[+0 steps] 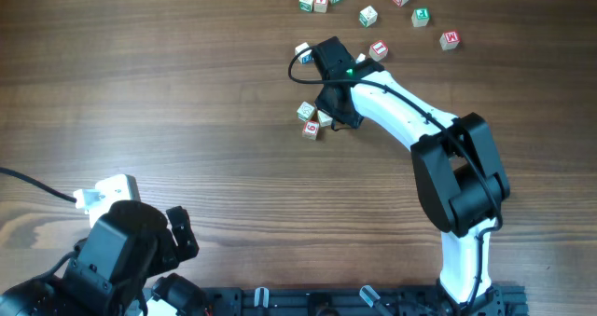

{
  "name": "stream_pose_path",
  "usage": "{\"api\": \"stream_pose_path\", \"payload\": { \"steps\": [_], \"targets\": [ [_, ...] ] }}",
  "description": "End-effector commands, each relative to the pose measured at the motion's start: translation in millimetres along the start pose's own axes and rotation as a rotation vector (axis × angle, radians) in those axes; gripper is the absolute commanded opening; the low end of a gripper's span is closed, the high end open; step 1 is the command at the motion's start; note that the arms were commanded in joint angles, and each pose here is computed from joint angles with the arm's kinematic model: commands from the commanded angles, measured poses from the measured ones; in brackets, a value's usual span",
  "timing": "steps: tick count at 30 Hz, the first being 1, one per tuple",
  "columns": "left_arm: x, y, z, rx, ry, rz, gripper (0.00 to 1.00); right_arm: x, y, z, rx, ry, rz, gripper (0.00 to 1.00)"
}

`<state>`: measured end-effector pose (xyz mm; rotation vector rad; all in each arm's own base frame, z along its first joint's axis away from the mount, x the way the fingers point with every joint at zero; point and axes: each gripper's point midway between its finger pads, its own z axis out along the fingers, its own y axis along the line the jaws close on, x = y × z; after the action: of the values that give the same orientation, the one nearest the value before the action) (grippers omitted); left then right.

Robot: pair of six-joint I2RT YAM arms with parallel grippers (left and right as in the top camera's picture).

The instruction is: Form a circle

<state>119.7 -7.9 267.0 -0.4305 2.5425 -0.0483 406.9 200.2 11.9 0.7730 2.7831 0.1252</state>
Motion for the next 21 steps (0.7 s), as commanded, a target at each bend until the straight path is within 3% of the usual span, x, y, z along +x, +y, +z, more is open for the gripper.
{"api": "stream_pose_path", "payload": {
  "steps": [1, 21],
  "targets": [
    [0.4, 0.7, 0.2, -0.002, 0.001, -0.016, 1.00, 8.1, -4.4, 7.6, 0.018, 0.023, 0.015, 0.05],
    [0.4, 0.7, 0.2, -0.002, 0.001, -0.016, 1.00, 10.5, -0.6, 7.5, 0.000, 0.039, 0.014, 0.05]
  ]
}}
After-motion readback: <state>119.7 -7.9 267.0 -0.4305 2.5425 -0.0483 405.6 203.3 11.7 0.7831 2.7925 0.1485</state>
